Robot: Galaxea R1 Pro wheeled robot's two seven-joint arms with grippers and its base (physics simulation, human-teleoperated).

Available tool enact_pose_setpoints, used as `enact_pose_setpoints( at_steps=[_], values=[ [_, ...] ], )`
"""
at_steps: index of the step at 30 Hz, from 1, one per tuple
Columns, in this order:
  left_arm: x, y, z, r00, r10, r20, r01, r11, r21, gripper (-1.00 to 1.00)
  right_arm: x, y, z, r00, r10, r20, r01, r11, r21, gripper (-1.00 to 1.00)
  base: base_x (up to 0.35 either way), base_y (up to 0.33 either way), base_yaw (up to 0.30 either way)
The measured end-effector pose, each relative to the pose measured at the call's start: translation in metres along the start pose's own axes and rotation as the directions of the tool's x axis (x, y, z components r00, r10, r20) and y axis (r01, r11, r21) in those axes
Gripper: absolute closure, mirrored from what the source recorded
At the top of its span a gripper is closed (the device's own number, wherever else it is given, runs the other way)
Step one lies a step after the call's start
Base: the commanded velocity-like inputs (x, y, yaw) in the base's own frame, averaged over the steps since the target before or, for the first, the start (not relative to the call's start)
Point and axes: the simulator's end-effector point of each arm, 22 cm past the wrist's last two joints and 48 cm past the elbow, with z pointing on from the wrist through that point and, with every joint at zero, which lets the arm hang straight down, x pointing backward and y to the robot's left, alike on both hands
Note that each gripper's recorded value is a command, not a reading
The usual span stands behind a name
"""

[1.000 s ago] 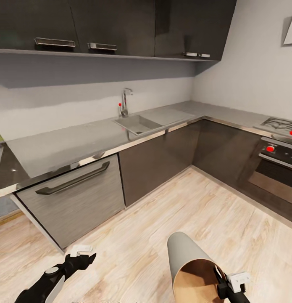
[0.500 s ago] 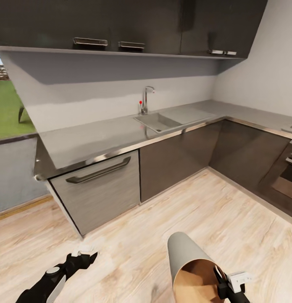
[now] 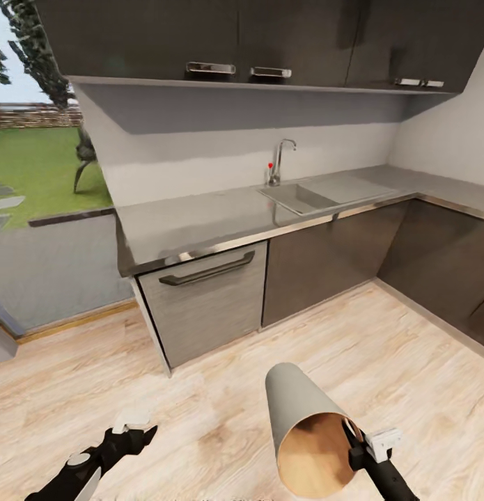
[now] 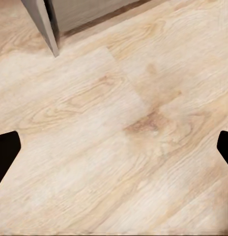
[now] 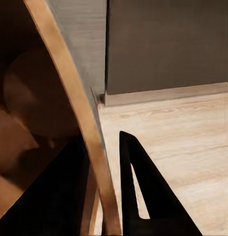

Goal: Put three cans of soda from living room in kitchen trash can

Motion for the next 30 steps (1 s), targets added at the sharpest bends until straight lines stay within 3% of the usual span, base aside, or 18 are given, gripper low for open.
enact_pose_setpoints(
  at_steps=[2, 4, 6, 10, 13, 18, 23, 30],
  values=[
    [0.020, 0.000, -0.006, 1.000, -0.001, -0.011, 0.001, 1.000, 0.001, -1.00, -0.017, 0.016, 0.000, 1.000, 0.029, 0.005, -0.029, 0.999, -0.026, 1.00, -0.018, 0.055, 0.221],
    [0.025, 0.000, -0.007, 1.000, -0.001, -0.012, 0.001, 1.000, 0.001, -1.00, -0.021, 0.036, -0.004, 0.999, 0.019, -0.026, -0.021, 0.997, -0.074, 1.00, -0.009, 0.028, 0.221],
    [0.027, 0.000, -0.008, 1.000, -0.001, -0.013, 0.001, 1.000, 0.001, -1.00, -0.024, 0.042, -0.007, 0.997, 0.047, -0.062, -0.052, 0.996, -0.077, 1.00, -0.004, 0.013, 0.221],
    [0.029, 0.000, -0.008, 1.000, -0.001, -0.012, 0.001, 1.000, 0.001, -1.00, -0.049, 0.057, -0.004, 1.000, 0.007, -0.026, -0.010, 0.993, -0.120, 1.00, -0.002, 0.008, 0.221],
    [0.022, 0.000, -0.009, 1.000, 0.011, 0.023, -0.011, 1.000, 0.001, -1.00, -0.054, 0.069, -0.004, 0.998, -0.067, -0.019, 0.063, 0.985, -0.159, 1.00, -0.001, 0.086, 0.212],
    [0.019, 0.000, -0.008, 0.999, 0.015, 0.041, -0.015, 1.000, 0.000, -1.00, -0.045, 0.067, -0.010, 0.996, -0.086, -0.038, 0.079, 0.984, -0.161, 1.00, 0.000, 0.224, 0.188],
    [0.018, 0.001, -0.009, 0.999, 0.012, 0.045, -0.012, 1.000, 0.001, -1.00, -0.012, 0.063, -0.024, 0.990, -0.088, -0.106, 0.070, 0.984, -0.161, 1.00, 0.000, 0.275, 0.174],
    [0.019, 0.010, -0.012, 0.999, 0.021, 0.042, -0.022, 1.000, 0.007, -1.00, -0.005, 0.062, -0.027, 0.989, -0.085, -0.120, 0.066, 0.985, -0.159, 1.00, 0.000, 0.284, 0.161]
  ],
)
